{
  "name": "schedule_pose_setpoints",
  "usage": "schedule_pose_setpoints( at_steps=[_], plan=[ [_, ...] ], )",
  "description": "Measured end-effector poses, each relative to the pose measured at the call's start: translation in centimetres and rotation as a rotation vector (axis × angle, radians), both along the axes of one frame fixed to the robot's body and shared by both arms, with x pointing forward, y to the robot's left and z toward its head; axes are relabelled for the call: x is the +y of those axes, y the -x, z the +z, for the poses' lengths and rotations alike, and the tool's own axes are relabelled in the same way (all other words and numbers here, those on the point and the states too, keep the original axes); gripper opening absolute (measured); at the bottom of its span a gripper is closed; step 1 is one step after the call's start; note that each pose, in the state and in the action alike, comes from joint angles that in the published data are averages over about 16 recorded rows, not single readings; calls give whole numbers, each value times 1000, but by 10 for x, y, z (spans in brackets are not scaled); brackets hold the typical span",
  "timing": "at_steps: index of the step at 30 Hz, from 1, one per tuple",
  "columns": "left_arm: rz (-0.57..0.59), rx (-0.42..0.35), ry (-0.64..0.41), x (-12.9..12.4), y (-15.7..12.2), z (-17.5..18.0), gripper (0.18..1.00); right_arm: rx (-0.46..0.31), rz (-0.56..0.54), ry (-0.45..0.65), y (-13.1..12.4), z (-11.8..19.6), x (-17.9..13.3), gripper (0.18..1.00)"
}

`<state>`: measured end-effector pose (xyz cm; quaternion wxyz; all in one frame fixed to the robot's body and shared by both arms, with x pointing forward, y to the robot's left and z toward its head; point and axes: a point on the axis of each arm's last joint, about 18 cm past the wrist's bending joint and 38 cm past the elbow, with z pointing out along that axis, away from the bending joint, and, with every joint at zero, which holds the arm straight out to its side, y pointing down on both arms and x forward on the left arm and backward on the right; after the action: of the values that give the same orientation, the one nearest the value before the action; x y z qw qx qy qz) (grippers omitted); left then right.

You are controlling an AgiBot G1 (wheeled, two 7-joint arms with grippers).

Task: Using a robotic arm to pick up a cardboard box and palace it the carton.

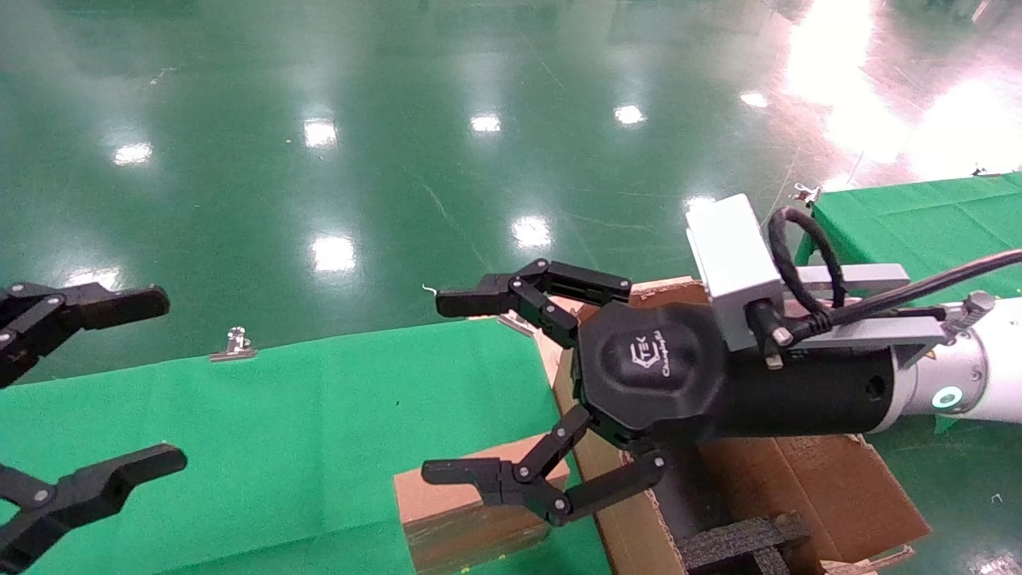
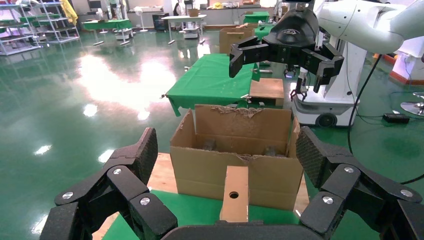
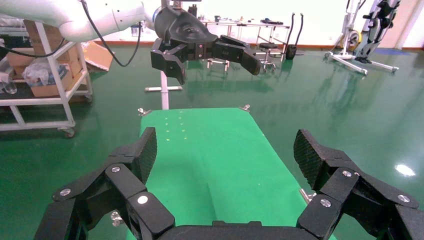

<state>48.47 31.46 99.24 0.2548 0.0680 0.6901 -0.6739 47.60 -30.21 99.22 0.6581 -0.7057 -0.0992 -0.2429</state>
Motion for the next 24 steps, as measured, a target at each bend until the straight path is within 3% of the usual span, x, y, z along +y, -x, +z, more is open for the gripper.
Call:
schedule_pose_setpoints(
  at_steps=[24],
  plan=[
    [0, 0, 0, 0, 0, 0, 997, 0, 0, 0, 0, 0, 0, 1001]
  ],
)
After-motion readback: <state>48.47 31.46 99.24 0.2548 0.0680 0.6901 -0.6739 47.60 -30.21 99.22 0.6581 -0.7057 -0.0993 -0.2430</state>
